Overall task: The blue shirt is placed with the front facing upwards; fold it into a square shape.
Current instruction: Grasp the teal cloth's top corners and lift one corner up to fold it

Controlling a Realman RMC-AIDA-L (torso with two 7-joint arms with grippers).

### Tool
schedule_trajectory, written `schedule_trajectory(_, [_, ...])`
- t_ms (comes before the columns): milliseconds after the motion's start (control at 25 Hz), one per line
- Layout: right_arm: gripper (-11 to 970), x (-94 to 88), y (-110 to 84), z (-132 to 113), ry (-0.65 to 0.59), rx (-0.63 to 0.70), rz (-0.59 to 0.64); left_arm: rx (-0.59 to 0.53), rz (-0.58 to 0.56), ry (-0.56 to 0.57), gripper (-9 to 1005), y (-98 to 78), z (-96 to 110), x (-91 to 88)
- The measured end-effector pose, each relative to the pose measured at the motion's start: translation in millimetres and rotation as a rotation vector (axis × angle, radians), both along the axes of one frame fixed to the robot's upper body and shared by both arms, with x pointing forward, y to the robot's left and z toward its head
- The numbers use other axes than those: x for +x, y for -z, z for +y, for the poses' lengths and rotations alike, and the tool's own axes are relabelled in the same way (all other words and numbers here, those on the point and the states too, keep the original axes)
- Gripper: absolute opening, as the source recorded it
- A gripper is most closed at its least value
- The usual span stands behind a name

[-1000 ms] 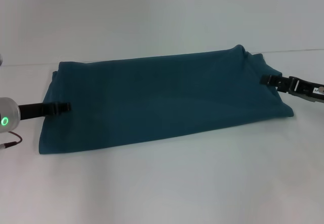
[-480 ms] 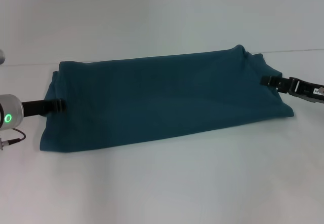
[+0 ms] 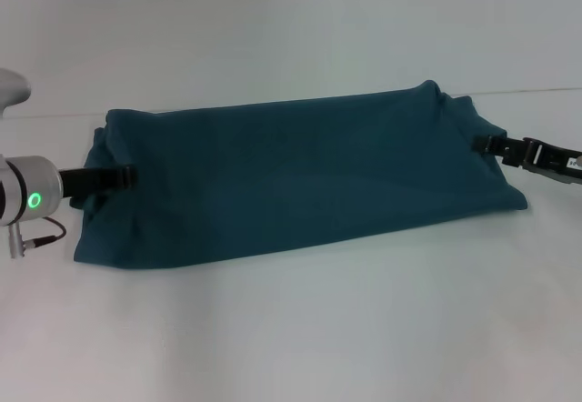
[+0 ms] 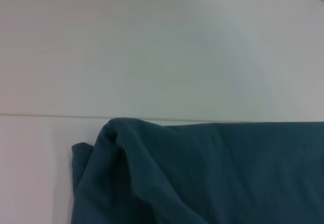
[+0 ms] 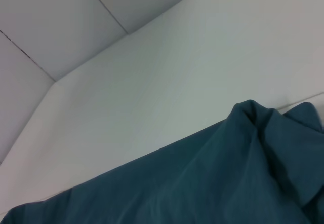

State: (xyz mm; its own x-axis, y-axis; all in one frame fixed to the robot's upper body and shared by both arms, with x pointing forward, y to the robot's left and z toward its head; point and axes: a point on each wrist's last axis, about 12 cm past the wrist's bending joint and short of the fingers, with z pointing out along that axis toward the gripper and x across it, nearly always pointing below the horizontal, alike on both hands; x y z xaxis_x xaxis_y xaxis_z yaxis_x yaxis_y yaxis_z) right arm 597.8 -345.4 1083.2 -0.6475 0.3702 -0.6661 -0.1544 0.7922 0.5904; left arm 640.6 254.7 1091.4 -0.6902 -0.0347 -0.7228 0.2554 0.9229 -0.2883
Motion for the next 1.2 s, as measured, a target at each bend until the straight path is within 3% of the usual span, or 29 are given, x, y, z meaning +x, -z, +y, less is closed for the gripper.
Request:
schedule_trajectory(400, [807, -0.6, 0.0, -1, 0.005, 0.003, 0.003, 0.009, 0.005, -0.013, 0, 2.7, 4, -2.0])
schedule_trajectory(880, [807, 0.6, -2.9, 0, -0.004, 0.015, 0.002, -0.004, 0.055, -0.128, 11, 17.9, 37, -14.7])
schedule_trajectory(1200, [807, 3.0, -5.8, -1, -0.007, 0.011, -0.003, 0.000, 0.006, -0.167, 60, 9.0, 45, -16.5])
